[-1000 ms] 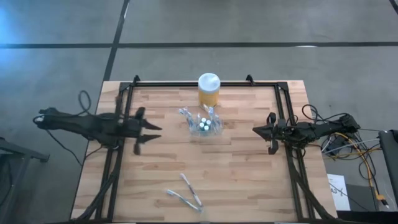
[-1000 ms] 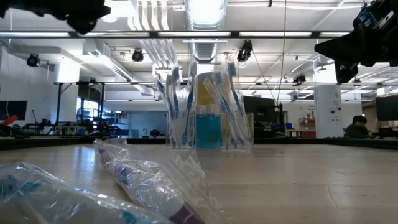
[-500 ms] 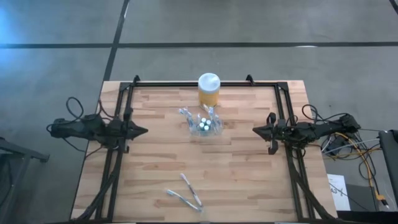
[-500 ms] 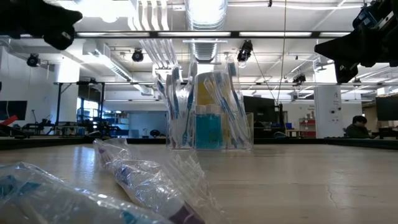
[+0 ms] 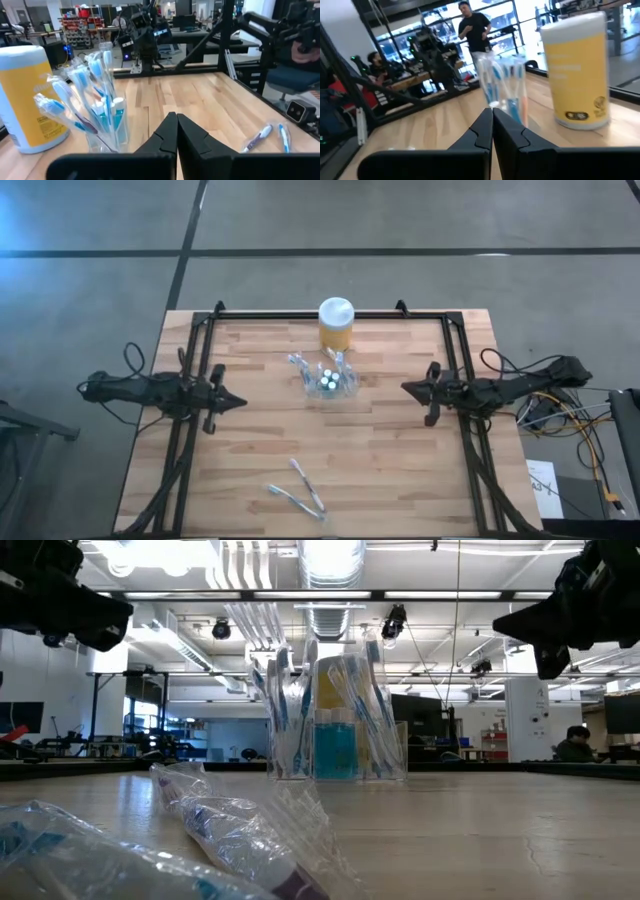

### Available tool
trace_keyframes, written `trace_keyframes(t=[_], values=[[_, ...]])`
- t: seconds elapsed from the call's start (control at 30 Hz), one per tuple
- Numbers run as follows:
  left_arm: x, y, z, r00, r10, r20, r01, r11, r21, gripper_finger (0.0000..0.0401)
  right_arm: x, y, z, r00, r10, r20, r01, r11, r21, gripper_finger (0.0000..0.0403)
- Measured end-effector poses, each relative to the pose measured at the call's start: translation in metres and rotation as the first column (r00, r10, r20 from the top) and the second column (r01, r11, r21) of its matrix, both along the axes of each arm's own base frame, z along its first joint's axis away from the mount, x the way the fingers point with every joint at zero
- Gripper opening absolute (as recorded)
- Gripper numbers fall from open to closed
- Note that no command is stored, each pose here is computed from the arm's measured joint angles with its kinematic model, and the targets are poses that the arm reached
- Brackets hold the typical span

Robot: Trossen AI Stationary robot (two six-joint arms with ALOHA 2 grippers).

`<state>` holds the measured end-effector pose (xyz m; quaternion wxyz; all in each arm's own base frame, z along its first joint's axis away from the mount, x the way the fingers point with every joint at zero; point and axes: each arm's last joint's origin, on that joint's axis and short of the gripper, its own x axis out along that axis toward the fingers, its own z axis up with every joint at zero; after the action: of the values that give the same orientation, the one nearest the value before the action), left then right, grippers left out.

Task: Pick & Place toothbrushing station
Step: Put the violet toothbrush into the transparent organizer

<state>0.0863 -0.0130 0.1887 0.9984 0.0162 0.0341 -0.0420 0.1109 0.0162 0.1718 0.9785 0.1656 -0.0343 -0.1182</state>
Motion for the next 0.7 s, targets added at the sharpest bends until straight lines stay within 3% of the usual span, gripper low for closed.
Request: trace_keyframes(t=[0.2,0.37,0.47,0.7], values=[[0.001,0.0,-0.003,1.0,-0.011,-0.009,0.011,1.0,0.003,0.0005,0.02,0.012,0.021,0.997,0.043,-0.061,-0.044,0.999,-0.012,0.0008],[0.0,0.0,-0.001,1.0,-0.01,-0.002,0.01,1.0,-0.004,0.0006,0.056,0.037,0.05,0.976,0.103,-0.19,-0.113,0.993,-0.043,0.0008],[0.0,0.0,0.0,1.0,-0.009,-0.002,0.009,1.0,-0.018,0.0006,0.084,0.053,0.063,0.948,0.113,-0.299,-0.129,0.991,-0.035,0.0008],[0.0,0.0,0.0,1.0,-0.007,-0.002,0.007,0.999,-0.043,0.0007,0.145,0.085,0.071,0.848,0.097,-0.522,-0.058,0.994,0.09,0.0008]])
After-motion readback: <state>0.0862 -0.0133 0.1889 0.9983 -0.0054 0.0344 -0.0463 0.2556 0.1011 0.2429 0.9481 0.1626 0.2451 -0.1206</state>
